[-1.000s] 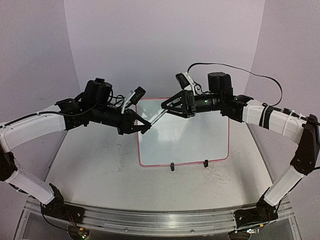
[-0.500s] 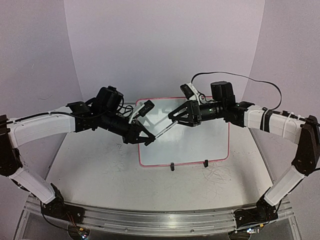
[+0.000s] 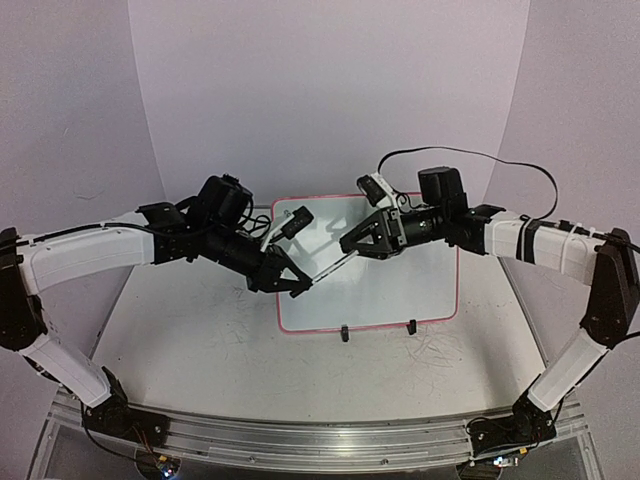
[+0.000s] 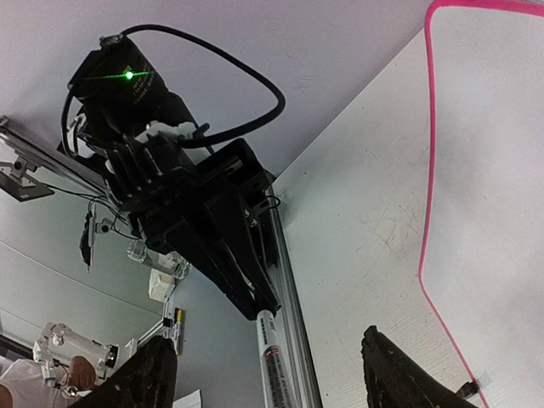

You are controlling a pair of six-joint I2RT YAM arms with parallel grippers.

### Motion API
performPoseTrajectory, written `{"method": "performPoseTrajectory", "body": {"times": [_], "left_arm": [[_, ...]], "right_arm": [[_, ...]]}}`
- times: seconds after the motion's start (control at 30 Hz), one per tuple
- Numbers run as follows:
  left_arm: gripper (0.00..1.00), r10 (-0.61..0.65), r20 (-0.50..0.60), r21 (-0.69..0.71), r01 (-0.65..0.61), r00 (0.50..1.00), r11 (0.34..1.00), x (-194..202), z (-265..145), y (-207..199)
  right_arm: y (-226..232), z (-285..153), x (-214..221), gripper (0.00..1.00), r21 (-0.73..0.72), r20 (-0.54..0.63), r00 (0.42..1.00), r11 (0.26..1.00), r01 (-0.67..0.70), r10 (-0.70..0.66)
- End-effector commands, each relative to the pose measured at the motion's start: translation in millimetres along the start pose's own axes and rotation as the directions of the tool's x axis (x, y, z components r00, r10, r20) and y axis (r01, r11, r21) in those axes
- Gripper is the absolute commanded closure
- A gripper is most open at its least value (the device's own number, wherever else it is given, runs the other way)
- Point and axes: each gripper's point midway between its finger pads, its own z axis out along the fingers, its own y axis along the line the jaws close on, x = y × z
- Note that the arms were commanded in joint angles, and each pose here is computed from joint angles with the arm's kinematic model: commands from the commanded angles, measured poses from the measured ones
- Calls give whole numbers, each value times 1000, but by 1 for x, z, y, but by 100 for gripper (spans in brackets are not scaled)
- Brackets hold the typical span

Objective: Write a sentence on the whiteboard
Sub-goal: Pass from the left arm to the right

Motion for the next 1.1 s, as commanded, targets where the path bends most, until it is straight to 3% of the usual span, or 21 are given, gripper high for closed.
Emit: {"method": "performPoseTrajectory", "body": {"times": [0.0,0.43,1.07], "left_arm": [[100,52,35,17,-52,998,998,-21,-3,-9],[100,40,-1,32,-40,999,999,-15,4,-13],[100,69,-14,19,-69,998,997,-10,6,-13]], "right_arm": [[7,15,11,30,-59,-59,998,998,15,-18],[-2,29,28,56,-94,-122,992,996,-12,1],[10,35,40,83,-173,-174,985,985,-18,-13]]}}
